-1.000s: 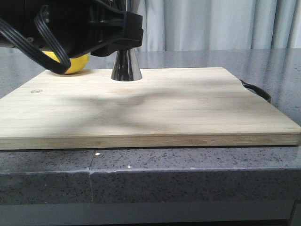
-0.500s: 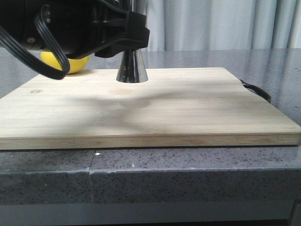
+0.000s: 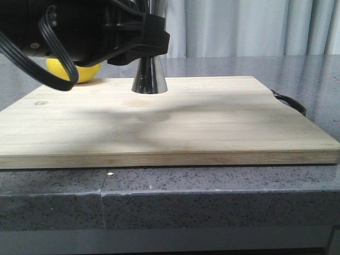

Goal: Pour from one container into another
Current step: 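Tilt the beaker with the right gripper, pouring liquid into the jigger, then lower the beaker onto the board with the right gripper and release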

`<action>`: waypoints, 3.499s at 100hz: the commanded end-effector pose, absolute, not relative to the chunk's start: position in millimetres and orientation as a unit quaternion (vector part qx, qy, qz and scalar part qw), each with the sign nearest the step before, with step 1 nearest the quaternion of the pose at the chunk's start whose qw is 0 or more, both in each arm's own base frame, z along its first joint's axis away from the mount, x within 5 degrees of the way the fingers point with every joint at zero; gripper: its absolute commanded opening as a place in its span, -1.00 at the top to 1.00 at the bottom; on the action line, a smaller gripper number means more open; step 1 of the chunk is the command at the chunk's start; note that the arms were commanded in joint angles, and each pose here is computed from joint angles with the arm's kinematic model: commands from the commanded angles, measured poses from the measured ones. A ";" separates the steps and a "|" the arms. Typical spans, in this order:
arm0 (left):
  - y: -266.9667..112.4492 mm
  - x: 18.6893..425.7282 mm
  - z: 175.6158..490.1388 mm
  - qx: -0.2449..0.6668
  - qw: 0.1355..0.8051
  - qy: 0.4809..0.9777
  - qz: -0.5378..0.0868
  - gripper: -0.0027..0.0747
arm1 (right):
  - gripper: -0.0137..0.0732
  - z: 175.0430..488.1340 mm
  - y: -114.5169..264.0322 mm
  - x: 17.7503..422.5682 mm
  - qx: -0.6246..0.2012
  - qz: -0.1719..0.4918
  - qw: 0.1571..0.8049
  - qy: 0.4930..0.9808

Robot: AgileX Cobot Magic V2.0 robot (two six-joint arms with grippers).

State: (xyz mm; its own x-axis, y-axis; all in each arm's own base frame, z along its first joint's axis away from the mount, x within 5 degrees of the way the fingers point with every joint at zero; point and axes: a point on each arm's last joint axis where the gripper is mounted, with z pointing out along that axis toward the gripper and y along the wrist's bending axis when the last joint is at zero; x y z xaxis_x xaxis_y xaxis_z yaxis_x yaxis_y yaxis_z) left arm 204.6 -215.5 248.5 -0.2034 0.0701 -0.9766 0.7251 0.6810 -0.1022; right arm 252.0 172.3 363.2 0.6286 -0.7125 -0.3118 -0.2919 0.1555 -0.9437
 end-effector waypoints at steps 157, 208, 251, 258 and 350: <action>-218.9 200.7 275.8 0.267 0.609 0.670 -0.330 0.98 | 0.30 380.4 167.1 245.2 -0.684 -0.264 0.611 0.299; -219.0 200.6 275.7 0.268 0.609 0.670 -0.330 0.98 | 0.30 380.7 167.2 245.1 -0.681 -0.260 0.615 0.303; -219.0 200.6 276.1 0.267 0.610 0.668 -0.331 0.98 | 0.30 382.8 157.8 252.9 -0.480 -0.052 0.674 0.559; -219.0 200.6 276.1 0.267 0.610 0.668 -0.331 0.98 | 0.30 383.7 150.3 257.5 -0.429 -0.015 0.679 0.595; -218.7 201.0 276.1 0.269 0.612 0.668 -0.328 0.98 | 0.30 242.1 72.2 320.8 -0.253 0.262 0.649 0.668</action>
